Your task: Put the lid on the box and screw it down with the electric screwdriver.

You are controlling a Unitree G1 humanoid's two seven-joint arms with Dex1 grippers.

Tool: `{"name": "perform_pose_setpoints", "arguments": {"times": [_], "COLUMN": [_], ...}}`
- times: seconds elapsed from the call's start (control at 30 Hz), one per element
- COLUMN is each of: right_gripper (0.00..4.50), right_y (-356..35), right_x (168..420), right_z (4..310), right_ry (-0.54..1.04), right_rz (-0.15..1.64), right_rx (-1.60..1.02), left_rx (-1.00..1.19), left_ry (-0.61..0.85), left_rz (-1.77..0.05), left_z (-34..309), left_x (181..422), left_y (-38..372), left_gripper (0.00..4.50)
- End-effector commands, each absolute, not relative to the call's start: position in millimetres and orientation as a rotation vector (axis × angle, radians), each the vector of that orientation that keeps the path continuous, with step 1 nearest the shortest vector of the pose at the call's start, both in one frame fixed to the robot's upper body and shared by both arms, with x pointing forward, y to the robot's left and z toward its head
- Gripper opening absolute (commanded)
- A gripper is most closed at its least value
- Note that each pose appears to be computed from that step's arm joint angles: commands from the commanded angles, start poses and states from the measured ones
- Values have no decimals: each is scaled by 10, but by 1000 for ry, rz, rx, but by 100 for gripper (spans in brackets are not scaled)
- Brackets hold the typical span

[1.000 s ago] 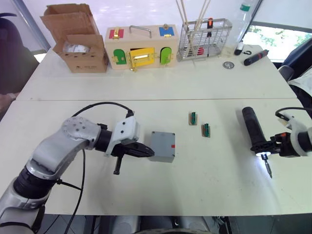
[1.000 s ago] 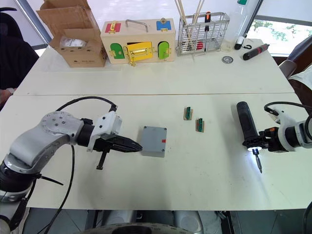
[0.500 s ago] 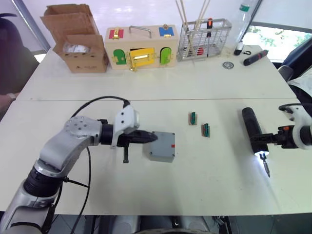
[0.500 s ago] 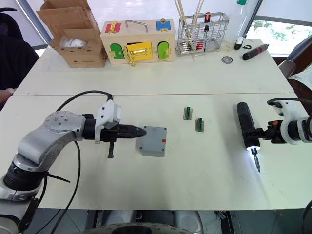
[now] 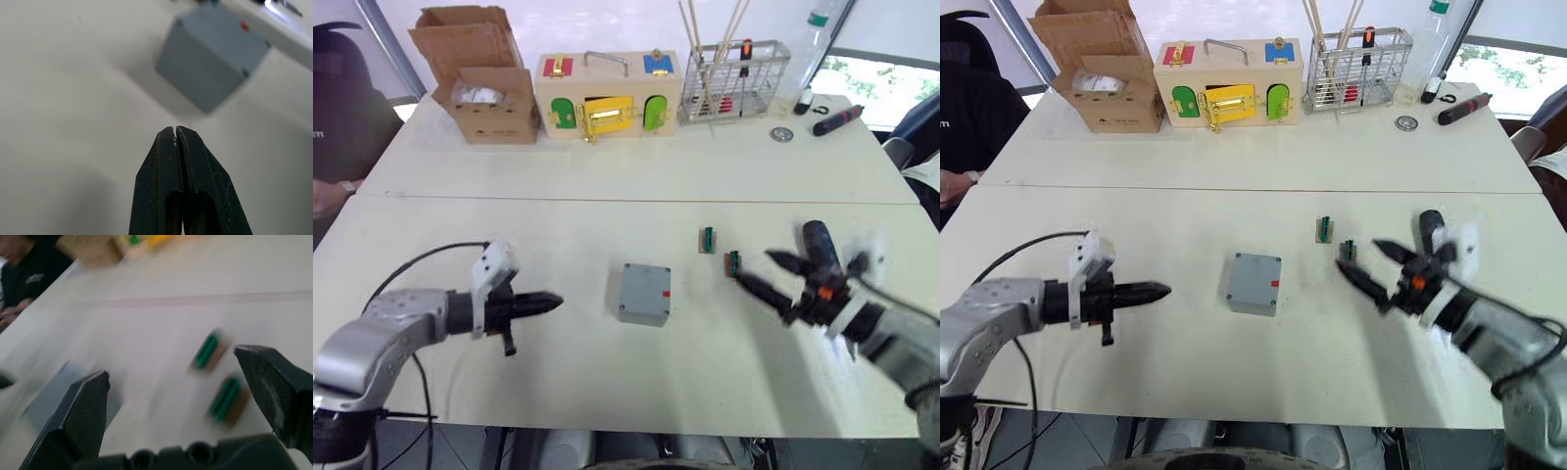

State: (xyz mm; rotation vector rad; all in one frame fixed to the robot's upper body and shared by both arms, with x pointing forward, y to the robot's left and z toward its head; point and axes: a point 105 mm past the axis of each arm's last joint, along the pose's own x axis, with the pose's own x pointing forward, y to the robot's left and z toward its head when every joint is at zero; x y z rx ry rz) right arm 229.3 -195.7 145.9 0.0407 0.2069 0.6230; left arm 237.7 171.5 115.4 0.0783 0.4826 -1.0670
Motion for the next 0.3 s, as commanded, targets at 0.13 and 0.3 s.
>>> {"name": "perform_pose_setpoints", "arguments": {"times": [0.13, 0.3], "right_gripper": [447, 447], "right_y": [-1906, -1890], "right_x": [2057, 2074], "right_z": [1107, 983], "right_ry": [201, 196], "right_rz": [616, 601], "right_rx": [-44, -50], "left_rx": [66, 28], "left_ry": [505, 487], "left_rz": [-1085, -1046], "left_z": [1084, 1065], "left_x": [2273, 2387], "left_y": [1791, 1805], "left_gripper": [0, 0]}}
